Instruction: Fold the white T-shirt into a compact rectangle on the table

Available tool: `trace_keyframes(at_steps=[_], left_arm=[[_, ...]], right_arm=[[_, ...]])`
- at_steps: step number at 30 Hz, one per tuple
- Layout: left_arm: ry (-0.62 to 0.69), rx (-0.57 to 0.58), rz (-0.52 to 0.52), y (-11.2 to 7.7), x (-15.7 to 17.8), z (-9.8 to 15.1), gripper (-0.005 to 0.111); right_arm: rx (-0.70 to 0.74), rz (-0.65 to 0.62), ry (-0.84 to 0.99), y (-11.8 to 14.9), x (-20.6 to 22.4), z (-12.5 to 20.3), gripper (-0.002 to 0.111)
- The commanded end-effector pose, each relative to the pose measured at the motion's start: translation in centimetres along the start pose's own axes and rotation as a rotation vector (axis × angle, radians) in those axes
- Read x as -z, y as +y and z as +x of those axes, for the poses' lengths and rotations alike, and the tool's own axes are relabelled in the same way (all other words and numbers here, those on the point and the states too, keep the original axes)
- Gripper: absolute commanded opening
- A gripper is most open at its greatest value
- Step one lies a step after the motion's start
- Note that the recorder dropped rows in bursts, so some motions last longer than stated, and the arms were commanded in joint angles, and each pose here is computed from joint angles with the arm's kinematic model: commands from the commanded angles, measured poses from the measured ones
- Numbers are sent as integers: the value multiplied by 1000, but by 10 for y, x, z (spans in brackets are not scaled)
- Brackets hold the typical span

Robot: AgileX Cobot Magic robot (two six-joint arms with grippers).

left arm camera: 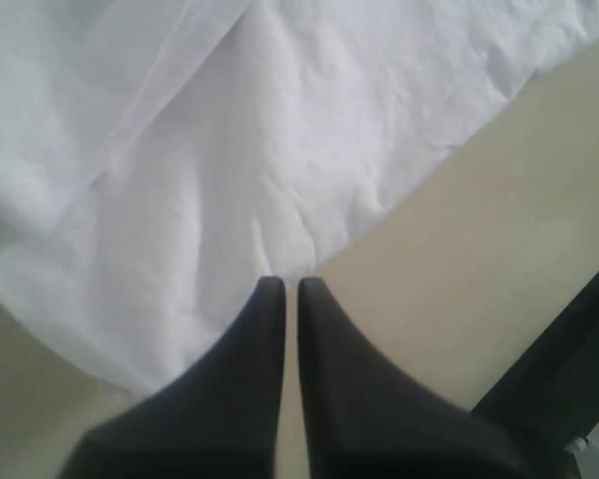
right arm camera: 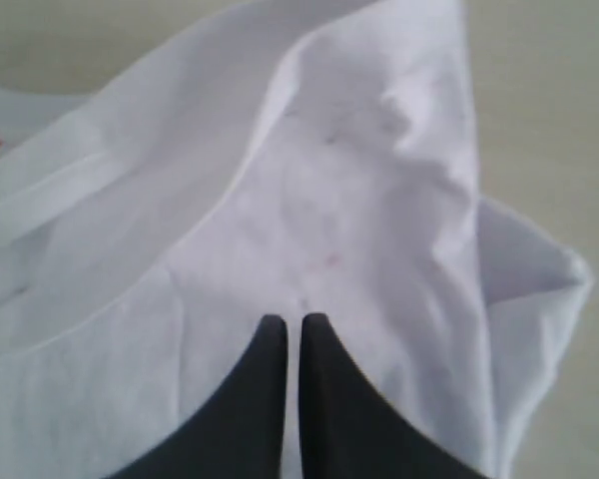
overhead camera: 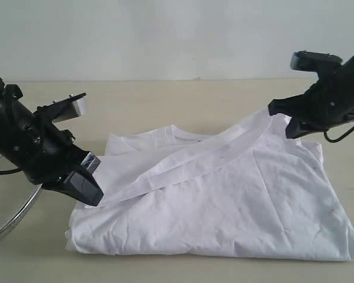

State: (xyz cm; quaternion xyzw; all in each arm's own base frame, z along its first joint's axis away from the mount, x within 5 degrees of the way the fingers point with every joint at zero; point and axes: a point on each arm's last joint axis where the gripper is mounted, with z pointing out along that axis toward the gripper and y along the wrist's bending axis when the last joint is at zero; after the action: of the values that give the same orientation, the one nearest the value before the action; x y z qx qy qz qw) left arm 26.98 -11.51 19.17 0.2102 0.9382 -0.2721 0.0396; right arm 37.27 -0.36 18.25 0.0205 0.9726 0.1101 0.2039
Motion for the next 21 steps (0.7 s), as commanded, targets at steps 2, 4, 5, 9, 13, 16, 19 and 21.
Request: trace_keyframes(at_steps=[2, 4, 5, 9, 13, 16, 19, 21], left_arm=[[-15, -10, 6, -3, 2, -2, 5], [-22, -5, 10, -3, 2, -2, 5], [-27, 1, 17, -4, 3, -3, 5], [-27, 3, 22, -5, 3, -3, 5], [-33, 3, 25, -5, 4, -4, 5], [-31, 3, 26, -5, 4, -4, 5], [-33, 3, 25, -5, 4, -4, 5], [-33, 1, 25, -5, 4, -4, 5]], right_arm=[[68, -33, 79, 27, -10, 23, 0], [94, -31, 77, 37, -17, 32, 0], [108, -30, 67, 42, -20, 34, 0], [113, -46, 39, 59, -28, 38, 0], [137, -59, 18, 80, -47, 43, 0], [132, -54, 17, 84, -60, 47, 0], [80, -53, -31, 87, -67, 44, 0], [19, -61, -79, 88, -68, 37, 0]])
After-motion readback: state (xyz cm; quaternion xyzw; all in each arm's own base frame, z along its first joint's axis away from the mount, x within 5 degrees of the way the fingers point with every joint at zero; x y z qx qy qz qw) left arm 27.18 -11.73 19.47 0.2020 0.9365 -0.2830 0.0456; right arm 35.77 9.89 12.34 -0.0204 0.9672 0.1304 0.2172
